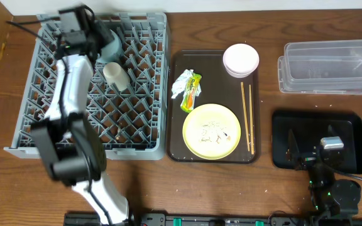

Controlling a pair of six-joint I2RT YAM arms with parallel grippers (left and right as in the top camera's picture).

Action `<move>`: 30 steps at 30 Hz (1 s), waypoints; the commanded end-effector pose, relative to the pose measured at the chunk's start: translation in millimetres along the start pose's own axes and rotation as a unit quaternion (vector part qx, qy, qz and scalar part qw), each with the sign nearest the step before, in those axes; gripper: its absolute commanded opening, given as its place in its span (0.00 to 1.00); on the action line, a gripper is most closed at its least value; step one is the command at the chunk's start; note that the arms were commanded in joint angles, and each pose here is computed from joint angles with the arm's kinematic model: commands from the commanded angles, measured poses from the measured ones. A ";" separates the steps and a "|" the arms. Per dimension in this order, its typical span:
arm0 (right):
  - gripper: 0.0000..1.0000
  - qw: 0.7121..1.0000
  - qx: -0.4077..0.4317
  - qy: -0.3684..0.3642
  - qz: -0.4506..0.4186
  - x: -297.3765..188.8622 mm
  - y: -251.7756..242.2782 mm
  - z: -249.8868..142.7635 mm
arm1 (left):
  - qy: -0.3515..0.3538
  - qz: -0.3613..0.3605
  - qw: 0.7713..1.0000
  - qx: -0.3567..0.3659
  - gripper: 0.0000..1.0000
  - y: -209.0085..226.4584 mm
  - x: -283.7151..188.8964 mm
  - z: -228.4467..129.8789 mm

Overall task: Sort waste into correct bins and load items into the dishwasher
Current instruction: 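Move the left gripper to the pink bowl on the tray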

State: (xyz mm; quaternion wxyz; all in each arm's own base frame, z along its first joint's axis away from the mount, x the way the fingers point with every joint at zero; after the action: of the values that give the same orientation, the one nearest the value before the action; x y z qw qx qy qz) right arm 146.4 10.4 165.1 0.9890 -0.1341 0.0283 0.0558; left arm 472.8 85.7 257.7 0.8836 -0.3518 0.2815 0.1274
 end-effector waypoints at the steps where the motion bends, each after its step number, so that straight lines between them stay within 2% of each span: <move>1: 0.99 1.000 -0.004 0.000 0.004 -0.1 1.4 -0.3 | 0.006 -0.113 0.993 0.017 0.41 -48.5 -80.6 13.6; 4: 0.99 1.000 -0.004 0.000 0.004 -0.1 1.4 -0.3 | 0.095 -0.171 0.980 0.046 0.41 -75.6 -99.0 -18.9; 6: 0.99 1.000 -0.004 0.000 0.004 -0.1 1.4 -0.3 | 0.159 -0.206 0.959 0.116 0.42 -98.2 -102.7 -55.3; 8: 0.99 1.000 -0.004 0.000 0.004 -0.1 1.4 -0.3 | 0.198 -0.222 0.927 0.229 0.48 -132.2 -108.1 -109.2; 12: 0.99 1.000 -0.004 0.000 0.004 -0.1 1.4 -0.3 | 0.198 -0.190 0.892 0.358 0.49 -170.6 -123.5 -180.9; 14: 0.99 1.000 -0.004 0.000 0.004 -0.1 1.4 -0.3 | 0.198 -0.185 0.867 0.418 0.49 -184.9 -130.1 -215.9; 15: 0.99 1.000 -0.004 0.000 0.004 -0.1 1.5 -0.3 | 0.192 -0.178 0.854 0.449 0.52 -190.4 -131.8 -232.0; 17: 0.99 1.000 -0.004 0.000 0.004 -0.1 1.4 -0.3 | 0.156 -0.141 0.843 0.495 0.54 -199.6 -127.9 -258.8; 19: 0.99 1.000 -0.004 0.000 0.004 -0.1 1.4 -0.3 | 0.138 -0.120 0.841 0.510 0.55 -203.8 -117.1 -274.9; 24: 0.99 1.000 -0.004 0.000 0.004 -0.1 1.4 -0.3 | 0.156 -0.117 0.837 0.511 0.57 -201.4 -69.4 -312.7; 26: 0.99 1.000 -0.004 0.000 0.004 -0.1 1.4 -0.3 | 0.158 -0.136 0.842 0.498 0.57 -204.1 -52.1 -326.2; 30: 0.99 1.000 -0.004 0.000 0.004 -0.1 1.4 -0.3 | 0.189 -0.232 0.830 0.470 0.57 -213.5 -26.6 -356.7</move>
State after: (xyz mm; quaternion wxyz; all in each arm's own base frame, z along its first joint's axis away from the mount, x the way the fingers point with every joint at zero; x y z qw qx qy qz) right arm 146.4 10.4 164.9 0.9890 -0.1341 0.0289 0.0558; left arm 392.2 -302.0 194.4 0.8922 0.0664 0.3766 -0.2403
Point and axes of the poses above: each gripper's point midway between its finger pads, its own x axis out along the fingers, its own y axis along the line the jaws close on, z = x × y, the point moved 10 cm from there along -x, back along the fingers, and after that the axes turned 15 degrees about -x, right-handed, at the moved point
